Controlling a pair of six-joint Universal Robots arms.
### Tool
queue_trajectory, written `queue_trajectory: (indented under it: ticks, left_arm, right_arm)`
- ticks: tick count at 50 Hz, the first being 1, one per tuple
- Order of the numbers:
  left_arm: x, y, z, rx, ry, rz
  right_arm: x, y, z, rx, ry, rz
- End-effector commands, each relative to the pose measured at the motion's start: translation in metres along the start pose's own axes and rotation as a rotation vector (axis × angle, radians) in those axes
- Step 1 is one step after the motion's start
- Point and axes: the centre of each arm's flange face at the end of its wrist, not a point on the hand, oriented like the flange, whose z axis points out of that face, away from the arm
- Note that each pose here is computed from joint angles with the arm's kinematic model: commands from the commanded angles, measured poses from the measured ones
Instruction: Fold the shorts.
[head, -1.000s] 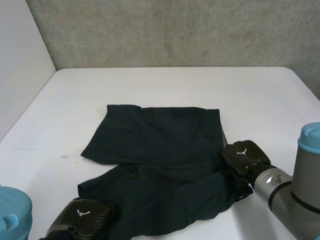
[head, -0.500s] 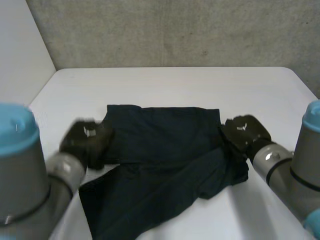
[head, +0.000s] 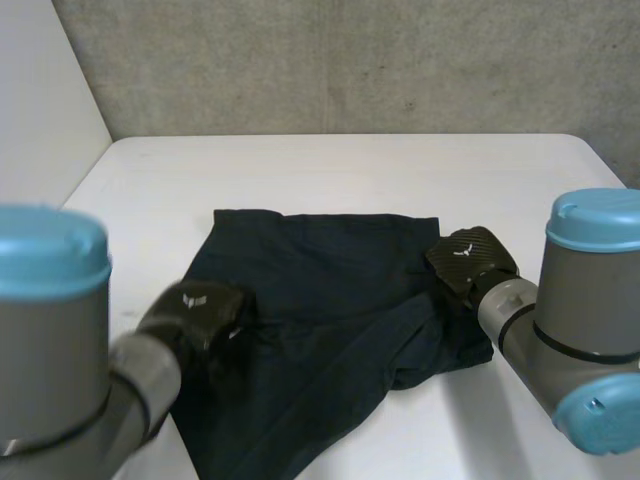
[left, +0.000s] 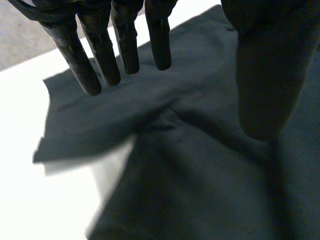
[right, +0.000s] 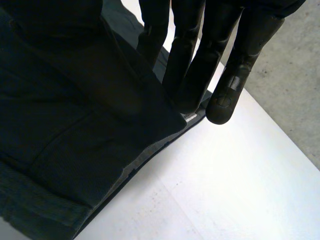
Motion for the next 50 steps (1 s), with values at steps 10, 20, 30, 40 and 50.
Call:
queue_trajectory:
  ticks: [10, 20, 30, 40, 50]
  left_arm:
    - [0.013, 0.062, -0.026, -0.159, -0.005, -0.073]
    - [0.029, 0.080, -0.017, -0.230, 0.021, -0.021]
    - [0.035, 0.082, -0.015, -0.241, 0.042, -0.003]
    - [0.043, 0.078, -0.018, -0.208, 0.057, 0.014]
    - [-0.028, -0.019, 0.053, 0.043, -0.221, 0.071]
  right_arm:
    - [0.001, 0.000, -0.035, 0.045, 0.022, 0.006]
    - [0.000, 0.003, -0.042, 0.045, 0.021, 0.006]
    - [-0.001, 0.003, -0.042, 0.052, 0.024, 0.006]
    - [0.000, 0.001, -0.041, 0.066, 0.028, 0.005]
    - [0.008, -0.016, -0.026, 0.126, 0.028, -0.006]
